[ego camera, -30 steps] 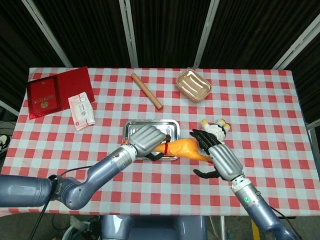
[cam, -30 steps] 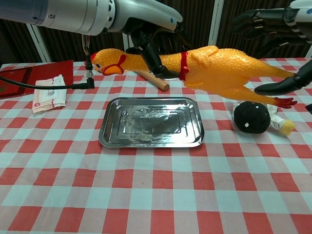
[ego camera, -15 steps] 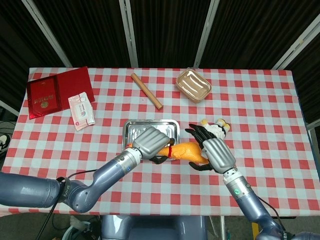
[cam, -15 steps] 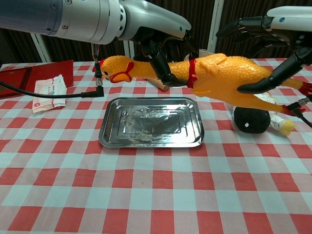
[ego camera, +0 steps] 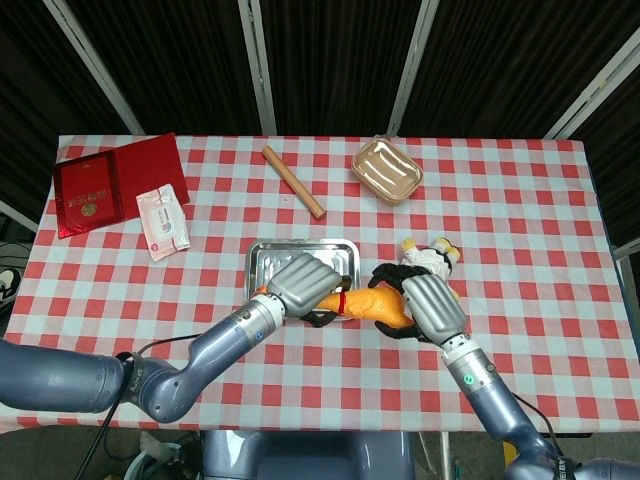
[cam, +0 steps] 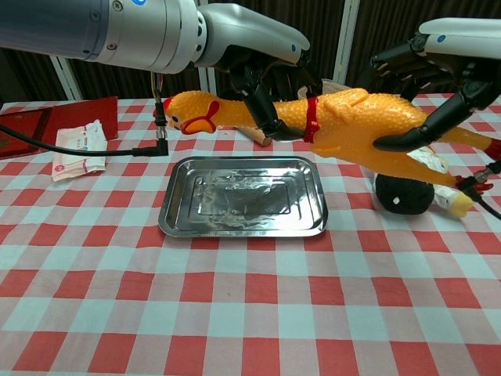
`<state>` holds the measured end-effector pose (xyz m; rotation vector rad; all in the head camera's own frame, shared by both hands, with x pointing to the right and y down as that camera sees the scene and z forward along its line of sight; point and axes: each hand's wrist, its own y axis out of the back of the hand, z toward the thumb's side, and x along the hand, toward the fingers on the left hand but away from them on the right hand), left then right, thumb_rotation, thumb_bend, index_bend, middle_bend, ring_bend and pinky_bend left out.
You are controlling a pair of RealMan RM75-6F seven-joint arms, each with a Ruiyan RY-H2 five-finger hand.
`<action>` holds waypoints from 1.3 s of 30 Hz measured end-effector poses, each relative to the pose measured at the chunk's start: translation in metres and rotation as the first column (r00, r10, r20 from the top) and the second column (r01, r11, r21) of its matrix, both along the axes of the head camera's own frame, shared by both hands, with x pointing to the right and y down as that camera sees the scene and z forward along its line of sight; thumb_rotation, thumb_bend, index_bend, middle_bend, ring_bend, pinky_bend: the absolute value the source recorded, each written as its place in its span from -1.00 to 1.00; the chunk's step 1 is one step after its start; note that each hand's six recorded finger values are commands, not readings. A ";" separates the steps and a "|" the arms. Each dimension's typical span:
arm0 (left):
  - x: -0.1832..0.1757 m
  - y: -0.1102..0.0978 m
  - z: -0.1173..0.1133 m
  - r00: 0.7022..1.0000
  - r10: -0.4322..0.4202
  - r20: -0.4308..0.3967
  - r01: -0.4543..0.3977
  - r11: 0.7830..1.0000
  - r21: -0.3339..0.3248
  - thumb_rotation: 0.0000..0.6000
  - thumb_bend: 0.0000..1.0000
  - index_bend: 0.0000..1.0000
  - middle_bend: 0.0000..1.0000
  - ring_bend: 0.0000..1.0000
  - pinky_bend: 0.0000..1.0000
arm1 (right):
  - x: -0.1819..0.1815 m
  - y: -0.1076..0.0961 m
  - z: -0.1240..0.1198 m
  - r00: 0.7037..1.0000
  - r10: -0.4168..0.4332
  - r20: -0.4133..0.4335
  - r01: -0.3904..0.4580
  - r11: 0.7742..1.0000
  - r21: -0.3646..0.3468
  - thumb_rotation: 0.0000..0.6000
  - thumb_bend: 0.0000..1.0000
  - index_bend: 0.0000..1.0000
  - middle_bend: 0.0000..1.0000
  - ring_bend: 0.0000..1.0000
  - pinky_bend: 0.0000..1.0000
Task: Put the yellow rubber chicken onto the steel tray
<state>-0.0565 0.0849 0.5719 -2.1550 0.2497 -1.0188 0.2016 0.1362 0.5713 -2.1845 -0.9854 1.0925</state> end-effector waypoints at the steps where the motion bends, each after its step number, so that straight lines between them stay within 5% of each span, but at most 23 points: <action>1: 0.000 0.000 0.000 1.000 0.001 -0.001 -0.001 1.000 0.000 1.00 0.19 0.08 0.24 0.08 0.24 | 0.000 0.000 0.000 1.000 0.001 0.000 -0.001 1.000 0.001 1.00 -0.08 0.17 -0.16 -0.15 0.00; 13: -0.001 0.001 -0.002 1.000 0.012 -0.007 -0.012 1.000 0.010 1.00 0.17 0.08 0.24 0.08 0.24 | -0.002 -0.005 0.002 0.999 0.024 0.022 -0.025 1.000 0.018 1.00 0.51 0.95 0.38 0.41 0.54; 18: 0.001 0.003 -0.002 1.000 0.021 -0.006 -0.021 1.000 0.013 1.00 0.17 0.08 0.24 0.08 0.24 | -0.005 -0.006 0.001 0.999 0.027 0.030 -0.027 0.999 0.025 1.00 0.59 0.99 0.51 0.51 0.64; 22: 0.001 0.003 -0.002 1.000 0.022 -0.004 -0.022 1.000 0.018 1.00 0.17 0.08 0.24 0.08 0.24 | -0.006 -0.005 0.002 1.000 0.012 0.024 -0.012 1.000 0.023 1.00 0.51 0.50 0.31 0.17 0.38; 29: -0.003 -0.005 -0.001 1.000 -0.004 0.007 0.003 0.999 0.046 1.00 0.17 0.08 0.24 0.08 0.24 | 0.001 0.000 0.004 0.999 -0.049 0.000 0.049 0.999 -0.022 1.00 -0.48 -0.66 -0.52 -0.62 -0.32; 32: -0.004 -0.008 -0.001 1.000 -0.010 0.007 0.010 0.998 0.058 1.00 0.17 0.08 0.24 0.08 0.24 | 0.004 0.002 0.003 0.997 -0.080 -0.012 0.079 0.996 -0.048 1.00 -0.59 -0.79 -0.60 -0.69 -0.36; 39: -0.002 -0.009 -0.002 1.000 -0.009 0.003 0.009 0.997 0.079 1.00 0.17 0.08 0.24 0.08 0.24 | 0.002 0.002 0.001 0.996 -0.095 0.004 0.095 0.994 -0.060 1.00 -0.60 -0.75 -0.61 -0.69 -0.36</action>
